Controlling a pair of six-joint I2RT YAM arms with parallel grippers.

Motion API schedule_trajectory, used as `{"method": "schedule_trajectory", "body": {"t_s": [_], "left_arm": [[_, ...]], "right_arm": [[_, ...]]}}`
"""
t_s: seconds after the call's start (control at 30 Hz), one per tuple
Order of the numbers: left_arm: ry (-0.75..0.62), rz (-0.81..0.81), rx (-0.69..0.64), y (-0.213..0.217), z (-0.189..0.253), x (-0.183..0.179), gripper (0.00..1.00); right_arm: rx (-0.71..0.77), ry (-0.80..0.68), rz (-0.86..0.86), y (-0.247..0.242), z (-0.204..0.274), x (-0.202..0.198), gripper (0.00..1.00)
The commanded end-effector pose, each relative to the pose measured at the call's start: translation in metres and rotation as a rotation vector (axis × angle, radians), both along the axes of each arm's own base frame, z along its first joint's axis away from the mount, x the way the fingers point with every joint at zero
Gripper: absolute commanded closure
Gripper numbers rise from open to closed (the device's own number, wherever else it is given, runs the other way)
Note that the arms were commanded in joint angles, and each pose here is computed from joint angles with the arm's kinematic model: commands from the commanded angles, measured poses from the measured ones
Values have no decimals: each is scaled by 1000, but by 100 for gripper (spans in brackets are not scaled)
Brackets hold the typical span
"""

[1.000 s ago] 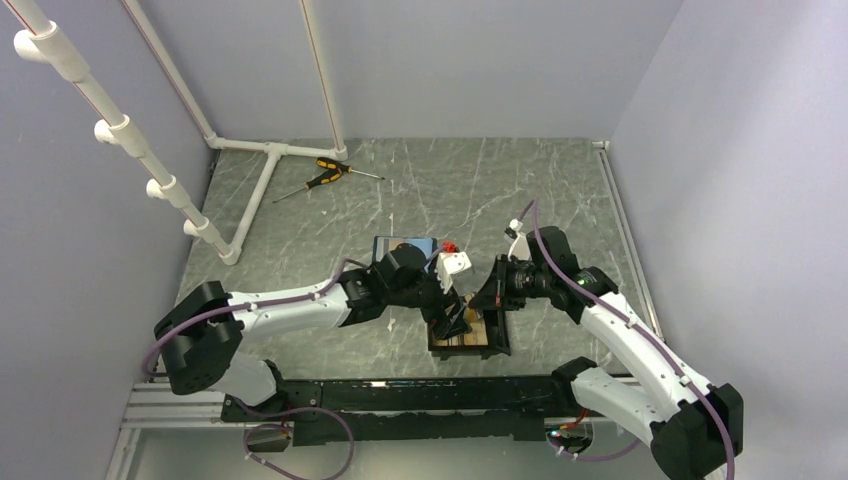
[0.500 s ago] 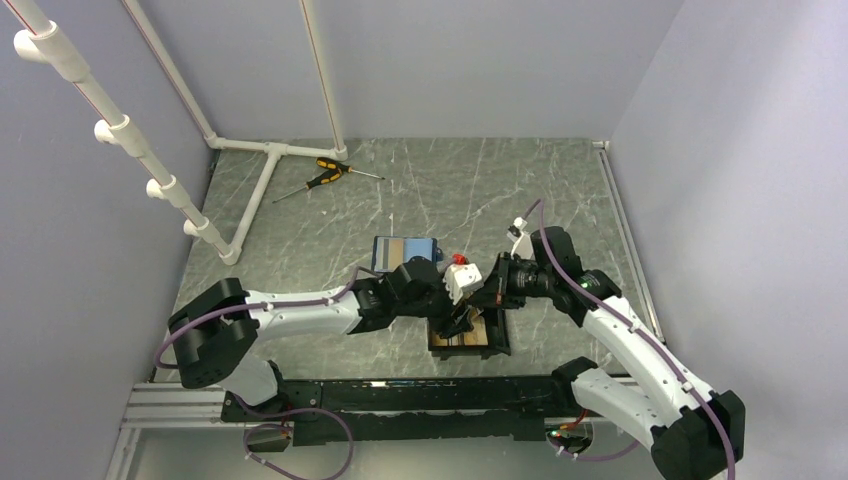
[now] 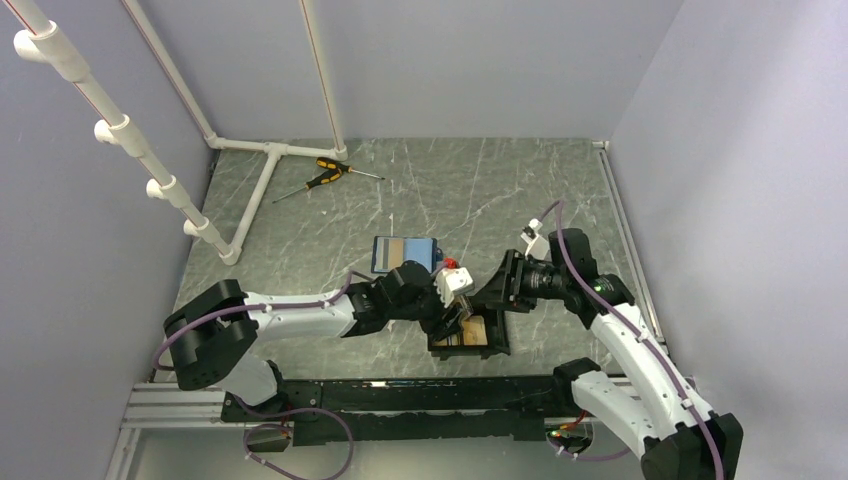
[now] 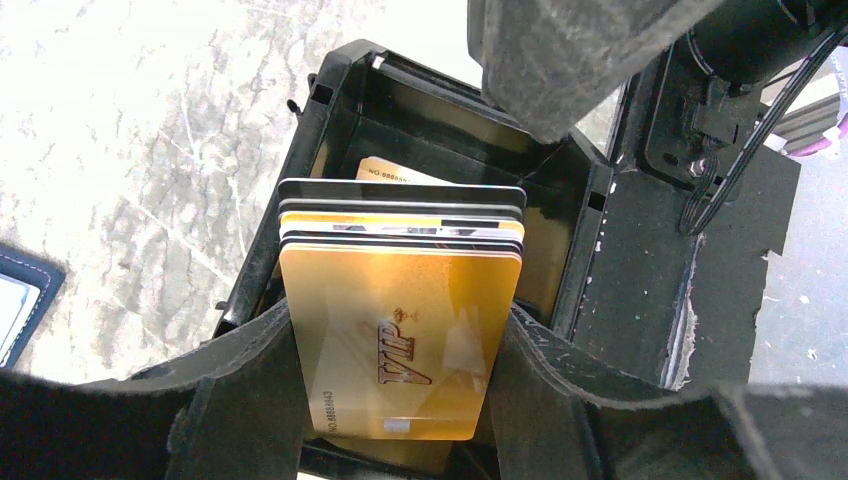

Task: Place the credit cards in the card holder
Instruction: Pick up the credit card from the storage box.

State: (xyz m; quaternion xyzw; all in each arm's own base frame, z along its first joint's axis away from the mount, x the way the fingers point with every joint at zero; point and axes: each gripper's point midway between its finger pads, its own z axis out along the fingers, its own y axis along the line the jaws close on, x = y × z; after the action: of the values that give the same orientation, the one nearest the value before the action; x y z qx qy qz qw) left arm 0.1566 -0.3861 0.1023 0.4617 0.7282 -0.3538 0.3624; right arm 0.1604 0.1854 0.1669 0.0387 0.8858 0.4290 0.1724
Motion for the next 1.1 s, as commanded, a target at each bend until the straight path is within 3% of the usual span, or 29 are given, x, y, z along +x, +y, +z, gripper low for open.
{"method": "schedule_trajectory", "body": {"t_s": [0.0,0.17,0.57,1.07], "left_arm": [[-64,-30,-77,-5,27,1,92],[-53,-57,-96,-9,30,-4,93],[-51,-86,-104,-15,30,-6,94],[-51,-112,-87,-19,26,-7,95]], "right_arm": [[61,-15,69,2,8,-11,53],[122,-35,137,10,12,-15,59],[81,4,122,8,-9,-10,77],[46,4,116,6,-13,-3,78]]}}
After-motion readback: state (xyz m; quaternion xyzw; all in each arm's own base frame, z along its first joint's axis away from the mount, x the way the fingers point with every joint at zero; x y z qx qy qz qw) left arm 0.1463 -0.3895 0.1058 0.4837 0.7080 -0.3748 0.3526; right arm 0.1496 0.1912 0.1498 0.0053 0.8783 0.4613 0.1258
